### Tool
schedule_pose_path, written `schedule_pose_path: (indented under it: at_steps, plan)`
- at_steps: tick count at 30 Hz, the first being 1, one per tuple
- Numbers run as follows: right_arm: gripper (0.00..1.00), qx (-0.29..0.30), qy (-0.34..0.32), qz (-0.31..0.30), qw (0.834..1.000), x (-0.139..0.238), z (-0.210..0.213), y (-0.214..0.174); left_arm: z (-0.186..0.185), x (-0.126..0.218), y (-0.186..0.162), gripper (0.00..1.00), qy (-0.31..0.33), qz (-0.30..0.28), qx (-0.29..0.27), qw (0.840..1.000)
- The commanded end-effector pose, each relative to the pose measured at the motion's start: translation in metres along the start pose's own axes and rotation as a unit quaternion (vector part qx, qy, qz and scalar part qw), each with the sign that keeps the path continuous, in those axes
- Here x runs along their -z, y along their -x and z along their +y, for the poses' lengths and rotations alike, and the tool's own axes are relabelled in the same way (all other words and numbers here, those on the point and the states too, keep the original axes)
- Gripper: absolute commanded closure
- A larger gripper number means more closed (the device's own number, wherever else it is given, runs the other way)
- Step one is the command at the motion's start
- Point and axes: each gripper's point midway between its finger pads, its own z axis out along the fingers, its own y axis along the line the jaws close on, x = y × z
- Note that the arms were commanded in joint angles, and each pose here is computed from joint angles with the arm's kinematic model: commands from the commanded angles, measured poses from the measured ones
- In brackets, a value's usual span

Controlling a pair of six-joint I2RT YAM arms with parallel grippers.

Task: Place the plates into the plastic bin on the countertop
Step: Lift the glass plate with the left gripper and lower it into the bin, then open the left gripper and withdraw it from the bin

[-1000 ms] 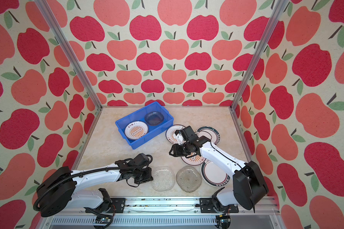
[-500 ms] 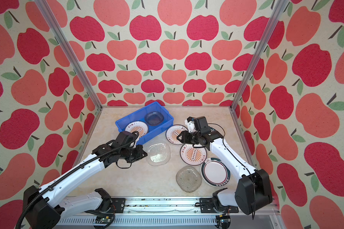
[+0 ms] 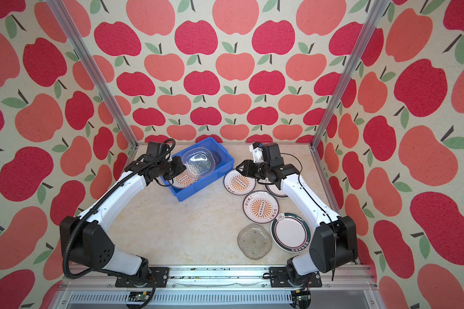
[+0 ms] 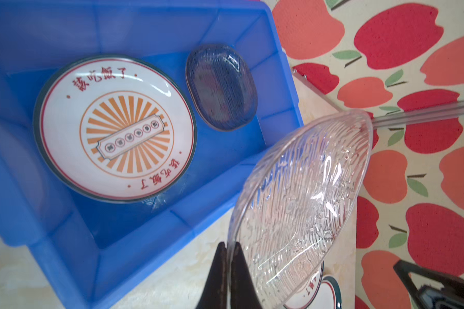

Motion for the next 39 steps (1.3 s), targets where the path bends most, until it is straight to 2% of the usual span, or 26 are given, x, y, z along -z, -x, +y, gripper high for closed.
schedule_pose_path:
  at_steps: [1,7,12,19,27,39]
  plan:
    - [0.55,-0.004,0.019,-0.017,1.0,0.003,0.01,0.021,-0.005,-0.016,0.039,1.0,-0.018,-0.031,0.003,0.999]
    - [0.55,-0.019,0.027,-0.014,0.999,-0.006,0.009,0.032,0.001,-0.067,0.062,1.0,-0.027,-0.035,0.056,0.997]
    - [0.56,-0.03,0.037,-0.006,0.999,-0.013,0.006,0.034,0.004,-0.117,0.059,1.0,-0.024,-0.007,0.077,0.997]
    - [0.56,-0.044,0.041,0.001,0.998,-0.016,-0.001,0.033,0.017,-0.162,0.053,1.0,-0.001,0.005,0.096,0.995]
    - [0.56,-0.048,0.043,-0.004,0.998,-0.012,-0.005,0.035,0.021,-0.187,0.044,1.0,0.015,0.02,0.105,0.994]
    - [0.55,-0.045,0.049,-0.008,0.998,-0.007,-0.004,0.031,0.033,-0.195,0.036,1.0,0.029,0.027,0.125,0.991]
